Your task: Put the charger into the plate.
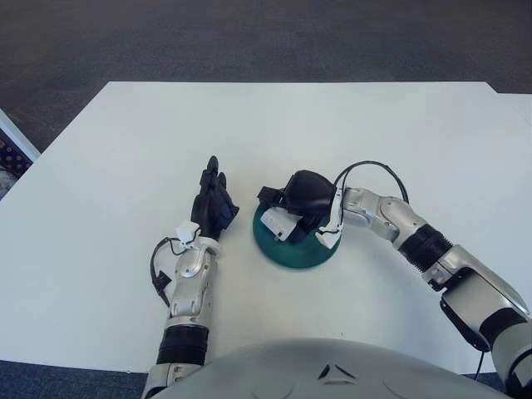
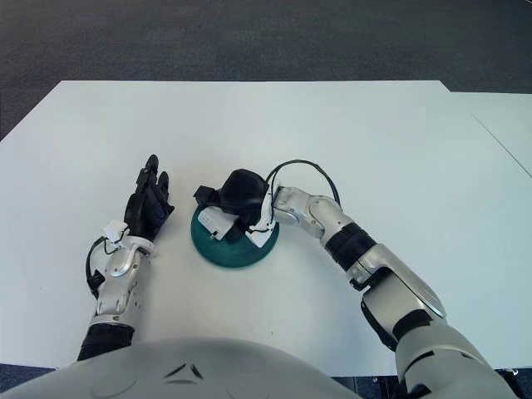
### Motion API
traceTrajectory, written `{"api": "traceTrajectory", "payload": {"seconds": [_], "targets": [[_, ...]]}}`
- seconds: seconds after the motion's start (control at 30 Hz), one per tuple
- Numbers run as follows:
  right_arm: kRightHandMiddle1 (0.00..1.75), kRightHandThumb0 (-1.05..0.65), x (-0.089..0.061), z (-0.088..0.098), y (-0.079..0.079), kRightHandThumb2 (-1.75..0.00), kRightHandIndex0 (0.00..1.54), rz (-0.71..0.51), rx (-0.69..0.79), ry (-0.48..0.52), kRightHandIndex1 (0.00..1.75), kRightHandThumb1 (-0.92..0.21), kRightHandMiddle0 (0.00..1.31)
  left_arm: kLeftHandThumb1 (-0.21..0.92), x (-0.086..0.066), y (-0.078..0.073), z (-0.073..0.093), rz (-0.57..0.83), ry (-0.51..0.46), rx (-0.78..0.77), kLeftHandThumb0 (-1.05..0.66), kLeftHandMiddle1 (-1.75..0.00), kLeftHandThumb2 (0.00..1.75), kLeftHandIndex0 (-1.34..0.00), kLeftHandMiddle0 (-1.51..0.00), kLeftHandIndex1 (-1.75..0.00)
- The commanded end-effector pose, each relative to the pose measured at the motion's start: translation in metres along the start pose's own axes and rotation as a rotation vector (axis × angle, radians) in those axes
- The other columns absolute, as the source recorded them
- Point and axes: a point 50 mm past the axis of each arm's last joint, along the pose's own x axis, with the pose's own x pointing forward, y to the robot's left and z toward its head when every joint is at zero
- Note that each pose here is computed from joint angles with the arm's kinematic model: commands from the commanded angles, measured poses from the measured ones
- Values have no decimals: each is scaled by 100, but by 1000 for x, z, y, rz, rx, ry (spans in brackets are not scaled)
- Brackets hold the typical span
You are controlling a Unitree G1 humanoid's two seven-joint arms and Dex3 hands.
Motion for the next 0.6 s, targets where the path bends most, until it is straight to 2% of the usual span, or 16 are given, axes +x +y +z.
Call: {"api": "traceTrajectory", "payload": {"seconds": [0.0,0.57], "targets": [[175,-45,-2,6,11,-56,108,53,-2,1,175,-92,79,92,-1,1,1,11,-13,0,-105,0,101,0,-1,-12],[175,-46,-8,15,30,-58,105,163,-18,-19,175,-92,85,92,0,0,1,8,-22,-9,-105,0,101,0,-2,-15]]}}
